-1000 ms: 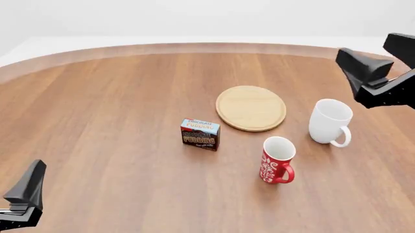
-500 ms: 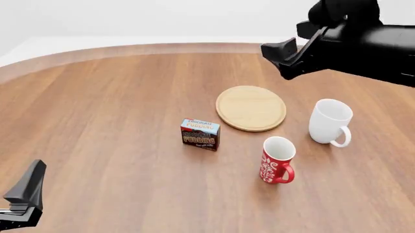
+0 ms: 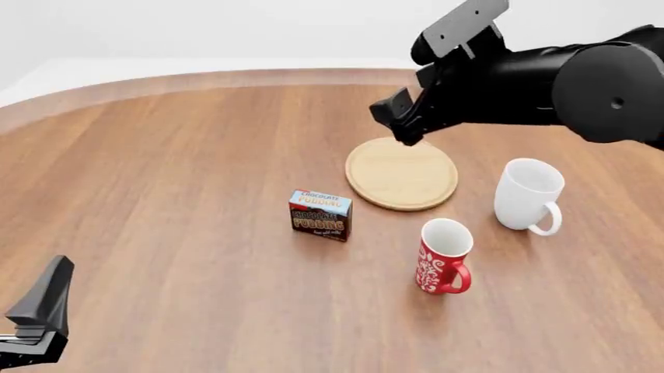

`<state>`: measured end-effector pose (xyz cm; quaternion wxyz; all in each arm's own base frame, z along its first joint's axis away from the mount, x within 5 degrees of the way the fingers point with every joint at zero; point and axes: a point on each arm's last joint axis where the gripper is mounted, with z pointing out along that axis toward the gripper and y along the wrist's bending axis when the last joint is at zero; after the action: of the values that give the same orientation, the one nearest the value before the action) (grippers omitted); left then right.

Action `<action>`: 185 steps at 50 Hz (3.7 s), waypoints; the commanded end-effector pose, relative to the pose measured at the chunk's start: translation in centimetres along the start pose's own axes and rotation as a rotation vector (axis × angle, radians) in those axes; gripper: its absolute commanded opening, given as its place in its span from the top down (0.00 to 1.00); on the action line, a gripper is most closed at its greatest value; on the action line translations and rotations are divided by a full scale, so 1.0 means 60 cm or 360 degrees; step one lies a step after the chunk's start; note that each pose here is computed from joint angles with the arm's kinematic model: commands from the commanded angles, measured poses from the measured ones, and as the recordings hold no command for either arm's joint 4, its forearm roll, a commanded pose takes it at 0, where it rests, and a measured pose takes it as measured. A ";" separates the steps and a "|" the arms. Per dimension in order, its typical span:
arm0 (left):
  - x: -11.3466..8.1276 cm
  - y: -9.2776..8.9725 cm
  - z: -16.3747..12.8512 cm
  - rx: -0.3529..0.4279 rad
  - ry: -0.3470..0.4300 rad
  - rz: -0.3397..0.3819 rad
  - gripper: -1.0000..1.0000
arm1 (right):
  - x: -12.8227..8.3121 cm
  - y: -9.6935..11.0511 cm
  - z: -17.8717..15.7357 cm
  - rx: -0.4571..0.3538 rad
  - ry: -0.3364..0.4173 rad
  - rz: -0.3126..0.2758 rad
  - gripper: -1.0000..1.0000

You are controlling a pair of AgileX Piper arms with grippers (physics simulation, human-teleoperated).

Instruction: Put the chocolate pudding to the left of the plate.

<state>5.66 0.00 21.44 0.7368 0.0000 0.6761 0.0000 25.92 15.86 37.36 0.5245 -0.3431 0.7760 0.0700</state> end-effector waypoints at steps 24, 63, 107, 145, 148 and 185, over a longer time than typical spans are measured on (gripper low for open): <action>0.000 0.000 0.000 0.0000 0.0000 0.0000 0.00 | 0.008 0.066 0.091 -0.0204 0.0177 -0.0088 0.00; 0.000 0.000 0.000 0.0000 0.0000 0.0000 0.00 | 0.047 0.079 0.178 -0.0218 0.0285 -0.0044 0.00; 0.000 0.000 0.000 0.0000 0.0000 0.0000 0.00 | 0.088 0.084 0.225 -0.0209 0.0349 0.0017 0.00; 0.000 0.000 0.000 0.0000 0.0000 0.0000 0.00 | 0.134 0.100 0.267 -0.0217 0.0408 0.0059 0.00; 0.000 0.000 0.000 0.0000 0.0000 0.0000 0.00 | 0.138 0.100 0.268 -0.0216 0.0412 0.0065 0.00; 0.000 0.000 0.000 0.0000 0.0000 0.0000 0.00 | 0.163 0.089 0.286 -0.0184 0.0447 0.0108 0.00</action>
<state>5.66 0.00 21.44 0.7368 0.0000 0.6761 0.0000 33.48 23.56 20.59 0.3890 -0.3570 0.8451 0.0844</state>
